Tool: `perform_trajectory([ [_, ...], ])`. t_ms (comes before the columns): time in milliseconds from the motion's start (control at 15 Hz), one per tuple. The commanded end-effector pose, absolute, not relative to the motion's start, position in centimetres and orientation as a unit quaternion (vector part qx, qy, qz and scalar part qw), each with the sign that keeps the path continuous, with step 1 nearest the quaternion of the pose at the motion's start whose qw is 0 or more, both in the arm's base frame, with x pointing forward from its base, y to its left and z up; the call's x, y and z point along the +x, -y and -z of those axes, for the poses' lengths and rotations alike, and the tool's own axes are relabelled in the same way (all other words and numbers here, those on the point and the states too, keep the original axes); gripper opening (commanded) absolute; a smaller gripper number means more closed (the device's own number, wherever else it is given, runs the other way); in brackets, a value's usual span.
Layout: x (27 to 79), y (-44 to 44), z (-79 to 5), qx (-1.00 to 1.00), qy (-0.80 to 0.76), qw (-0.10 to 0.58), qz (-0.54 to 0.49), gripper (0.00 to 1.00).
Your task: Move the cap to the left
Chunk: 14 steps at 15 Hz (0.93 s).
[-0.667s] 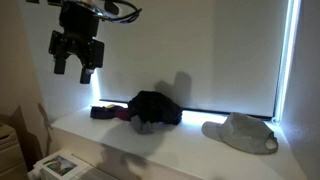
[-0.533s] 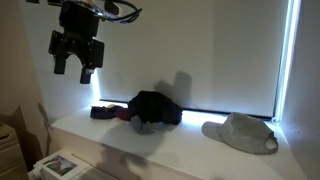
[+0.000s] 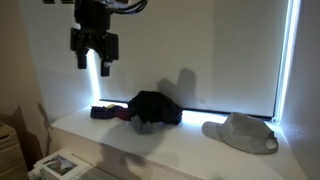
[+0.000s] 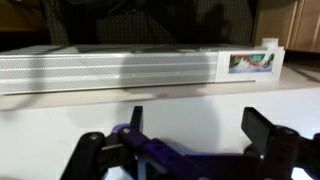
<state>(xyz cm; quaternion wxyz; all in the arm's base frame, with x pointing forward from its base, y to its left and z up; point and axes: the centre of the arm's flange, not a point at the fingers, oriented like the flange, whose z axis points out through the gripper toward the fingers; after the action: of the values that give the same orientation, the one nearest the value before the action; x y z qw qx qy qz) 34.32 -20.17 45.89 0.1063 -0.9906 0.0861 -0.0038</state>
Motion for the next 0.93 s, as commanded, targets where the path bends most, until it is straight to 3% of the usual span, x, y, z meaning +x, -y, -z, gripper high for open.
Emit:
perform_trajectory([
  [0, 35.2, 26.8, -49.5, -0.979, -0.16, 0.104, 0.074, 1.0],
  [400, 34.8, 36.8, -52.4, -0.929, -0.288, 0.075, 0.218, 1.0],
  [600, 34.0, 36.9, -54.2, -0.891, -0.359, 0.067, 0.271, 1.0],
  [867, 34.0, 37.0, -54.1, -0.897, -0.349, 0.07, 0.264, 1.0],
])
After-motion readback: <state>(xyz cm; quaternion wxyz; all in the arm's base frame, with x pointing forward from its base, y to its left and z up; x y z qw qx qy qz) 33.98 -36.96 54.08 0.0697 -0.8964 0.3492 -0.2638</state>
